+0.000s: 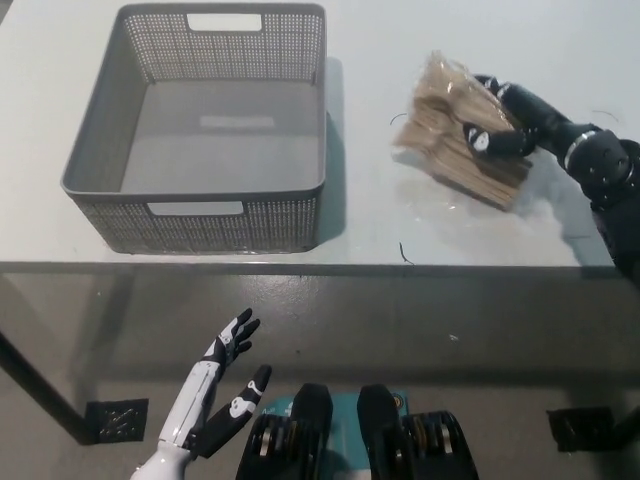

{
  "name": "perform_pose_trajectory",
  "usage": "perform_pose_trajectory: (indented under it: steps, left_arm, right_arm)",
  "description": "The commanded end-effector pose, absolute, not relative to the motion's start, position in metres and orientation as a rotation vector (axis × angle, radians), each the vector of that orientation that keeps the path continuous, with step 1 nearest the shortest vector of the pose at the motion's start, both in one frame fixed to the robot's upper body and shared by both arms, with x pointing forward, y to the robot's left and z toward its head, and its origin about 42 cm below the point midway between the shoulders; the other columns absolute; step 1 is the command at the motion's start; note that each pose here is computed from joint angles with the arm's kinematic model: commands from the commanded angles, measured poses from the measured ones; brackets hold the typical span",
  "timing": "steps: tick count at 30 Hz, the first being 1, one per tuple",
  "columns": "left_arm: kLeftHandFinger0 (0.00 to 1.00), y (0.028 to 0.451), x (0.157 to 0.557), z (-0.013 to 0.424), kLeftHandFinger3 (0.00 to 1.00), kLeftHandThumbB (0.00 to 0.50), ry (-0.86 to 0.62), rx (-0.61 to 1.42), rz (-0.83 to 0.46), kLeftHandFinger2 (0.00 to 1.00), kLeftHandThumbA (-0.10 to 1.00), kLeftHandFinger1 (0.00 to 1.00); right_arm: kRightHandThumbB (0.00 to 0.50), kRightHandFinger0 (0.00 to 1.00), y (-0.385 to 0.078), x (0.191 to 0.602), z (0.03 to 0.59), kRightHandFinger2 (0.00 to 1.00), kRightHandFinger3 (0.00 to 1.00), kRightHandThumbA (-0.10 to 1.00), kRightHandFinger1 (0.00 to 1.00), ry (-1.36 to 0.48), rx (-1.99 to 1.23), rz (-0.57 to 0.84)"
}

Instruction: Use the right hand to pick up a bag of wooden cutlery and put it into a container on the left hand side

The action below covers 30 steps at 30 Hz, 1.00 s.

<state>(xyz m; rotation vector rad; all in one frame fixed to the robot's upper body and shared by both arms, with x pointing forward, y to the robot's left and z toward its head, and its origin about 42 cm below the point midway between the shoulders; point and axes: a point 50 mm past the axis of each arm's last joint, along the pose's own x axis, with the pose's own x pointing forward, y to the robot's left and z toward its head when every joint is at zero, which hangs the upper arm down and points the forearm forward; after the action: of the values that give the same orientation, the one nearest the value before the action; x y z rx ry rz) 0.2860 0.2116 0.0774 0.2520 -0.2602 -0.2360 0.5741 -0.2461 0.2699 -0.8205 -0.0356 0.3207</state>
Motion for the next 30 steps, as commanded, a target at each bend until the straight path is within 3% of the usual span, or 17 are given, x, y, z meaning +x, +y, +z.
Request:
perform_pose_trajectory:
  steps: [1, 7, 10, 11, 14, 16, 19, 22, 23, 25, 26, 28, 30]
  left_arm:
    - [1.00, 0.212, 0.287, 0.083, 1.00, 0.261, -0.310, 0.259, -0.237, 0.94, 0.71, 0.98]
    - [0.96, 0.212, 0.284, 0.080, 1.00, 0.259, -0.298, 0.264, -0.239, 0.89, 0.71, 0.92]
    - [0.95, 0.212, 0.283, 0.080, 1.00, 0.264, -0.293, 0.264, -0.241, 0.88, 0.72, 0.91]
    - [0.95, 0.211, 0.283, 0.080, 1.00, 0.263, -0.293, 0.263, -0.242, 0.88, 0.71, 0.91]
    - [0.91, 0.211, 0.281, 0.079, 1.00, 0.263, -0.289, 0.258, -0.252, 0.87, 0.70, 0.88]
    - [0.86, 0.211, 0.281, 0.079, 1.00, 0.261, -0.289, 0.254, -0.251, 0.86, 0.69, 0.85]
    - [0.82, 0.210, 0.279, 0.078, 1.00, 0.263, -0.284, 0.255, -0.253, 0.85, 0.69, 0.83]
    - [0.88, 0.209, 0.278, 0.077, 1.00, 0.250, -0.284, 0.254, -0.254, 0.84, 0.67, 0.84]
    - [0.88, 0.209, 0.277, 0.077, 1.00, 0.251, -0.282, 0.256, -0.254, 0.84, 0.67, 0.84]
    - [0.88, 0.208, 0.276, 0.076, 1.00, 0.250, -0.281, 0.266, -0.262, 0.84, 0.68, 0.84]
    - [0.87, 0.207, 0.274, 0.075, 1.00, 0.252, -0.278, 0.263, -0.267, 0.83, 0.68, 0.84]
    - [0.87, 0.207, 0.273, 0.074, 1.00, 0.253, -0.277, 0.261, -0.270, 0.83, 0.68, 0.83]
    - [0.87, 0.206, 0.272, 0.074, 1.00, 0.253, -0.274, 0.259, -0.271, 0.82, 0.67, 0.83]
  right_arm:
    - [0.109, 0.25, -0.217, 0.590, 0.376, 0.96, 1.00, -0.10, 0.69, -0.332, -0.653, 0.253]
    - [0.141, 0.27, -0.187, 0.589, 0.410, 0.95, 0.96, -0.10, 0.71, -0.401, -0.582, 0.271]
    - [0.151, 0.35, -0.172, 0.588, 0.421, 1.00, 0.98, -0.10, 0.77, -0.425, -0.588, 0.281]
    - [0.155, 0.34, -0.163, 0.588, 0.427, 1.00, 0.96, -0.10, 0.73, -0.432, -0.577, 0.303]
    - [0.158, 0.19, -0.137, 0.586, 0.436, 0.87, 0.83, -0.10, 0.56, -0.469, -0.557, 0.344]
    - [0.145, 0.08, -0.117, 0.582, 0.444, 0.83, 0.81, -0.10, 0.48, -0.505, -0.536, 0.389]
    - [0.143, 0.08, -0.088, 0.576, 0.451, 0.84, 0.81, -0.10, 0.49, -0.538, -0.525, 0.432]
    - [0.160, 0.16, -0.061, 0.571, 0.453, 0.86, 0.82, -0.10, 0.54, -0.558, -0.520, 0.465]
    - [0.164, 0.56, -0.046, 0.569, 0.451, 0.82, 0.79, -0.10, 0.60, -0.553, -0.540, 0.462]
    - [0.168, 0.19, -0.021, 0.563, 0.449, 0.82, 0.83, -0.10, 0.48, -0.533, -0.530, 0.484]
    - [0.164, 0.10, -0.011, 0.560, 0.447, 0.87, 0.88, -0.10, 0.49, -0.527, -0.527, 0.491]
    - [0.156, 0.01, 0.009, 0.553, 0.443, 0.92, 0.89, -0.10, 0.49, -0.553, -0.511, 0.529]
    - [0.157, 0.03, 0.023, 0.550, 0.437, 0.92, 0.89, -0.10, 0.51, -0.540, -0.523, 0.534]
